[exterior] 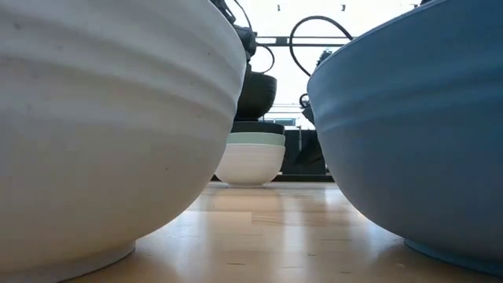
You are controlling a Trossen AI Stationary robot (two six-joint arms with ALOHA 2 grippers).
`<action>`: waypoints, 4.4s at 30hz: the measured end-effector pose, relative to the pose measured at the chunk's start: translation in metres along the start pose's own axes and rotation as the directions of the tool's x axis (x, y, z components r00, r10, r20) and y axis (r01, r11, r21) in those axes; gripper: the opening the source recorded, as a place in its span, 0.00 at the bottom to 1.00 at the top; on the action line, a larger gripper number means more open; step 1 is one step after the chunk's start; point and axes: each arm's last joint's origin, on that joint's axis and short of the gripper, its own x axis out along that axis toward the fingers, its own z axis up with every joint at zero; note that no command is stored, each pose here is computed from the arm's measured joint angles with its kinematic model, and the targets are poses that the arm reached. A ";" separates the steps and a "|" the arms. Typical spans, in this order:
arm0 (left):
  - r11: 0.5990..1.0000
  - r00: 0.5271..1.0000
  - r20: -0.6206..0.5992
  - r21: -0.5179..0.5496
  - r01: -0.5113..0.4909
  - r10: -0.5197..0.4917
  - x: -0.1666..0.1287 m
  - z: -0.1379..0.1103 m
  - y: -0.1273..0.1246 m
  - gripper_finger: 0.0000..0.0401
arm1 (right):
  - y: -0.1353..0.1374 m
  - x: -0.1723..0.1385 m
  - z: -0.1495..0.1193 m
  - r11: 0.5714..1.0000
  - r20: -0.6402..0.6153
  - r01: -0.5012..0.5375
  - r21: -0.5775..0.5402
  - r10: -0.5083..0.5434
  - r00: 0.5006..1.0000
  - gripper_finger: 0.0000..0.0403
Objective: Nest bowls inside each other
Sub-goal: Stack the black bowl on top of the black bowl
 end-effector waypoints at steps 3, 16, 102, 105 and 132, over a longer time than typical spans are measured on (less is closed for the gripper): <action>1.000 1.000 -0.024 -0.001 -0.006 0.006 0.008 0.002 0.000 0.03 | 0.005 -0.006 0.002 1.000 -0.001 -0.006 -0.007 0.006 1.000 0.00; 0.998 0.994 -0.094 0.025 -0.055 0.057 0.045 0.013 0.007 0.03 | 0.039 -0.041 0.006 0.996 0.014 0.025 -0.082 -0.024 1.000 0.00; 0.996 0.996 0.033 0.045 0.078 -0.079 0.003 0.028 -0.005 0.23 | 0.064 -0.056 -0.003 0.986 -0.006 0.037 -0.161 -0.038 0.999 0.01; 0.995 0.993 0.082 0.055 0.081 -0.085 -0.010 0.031 -0.008 0.23 | 0.064 -0.056 -0.003 0.986 -0.006 0.037 -0.161 -0.039 0.999 0.01; 0.995 0.997 -0.028 0.060 0.074 -0.073 0.020 0.023 -0.014 0.03 | 0.063 -0.056 -0.005 0.984 -0.026 0.043 -0.170 -0.048 0.999 0.01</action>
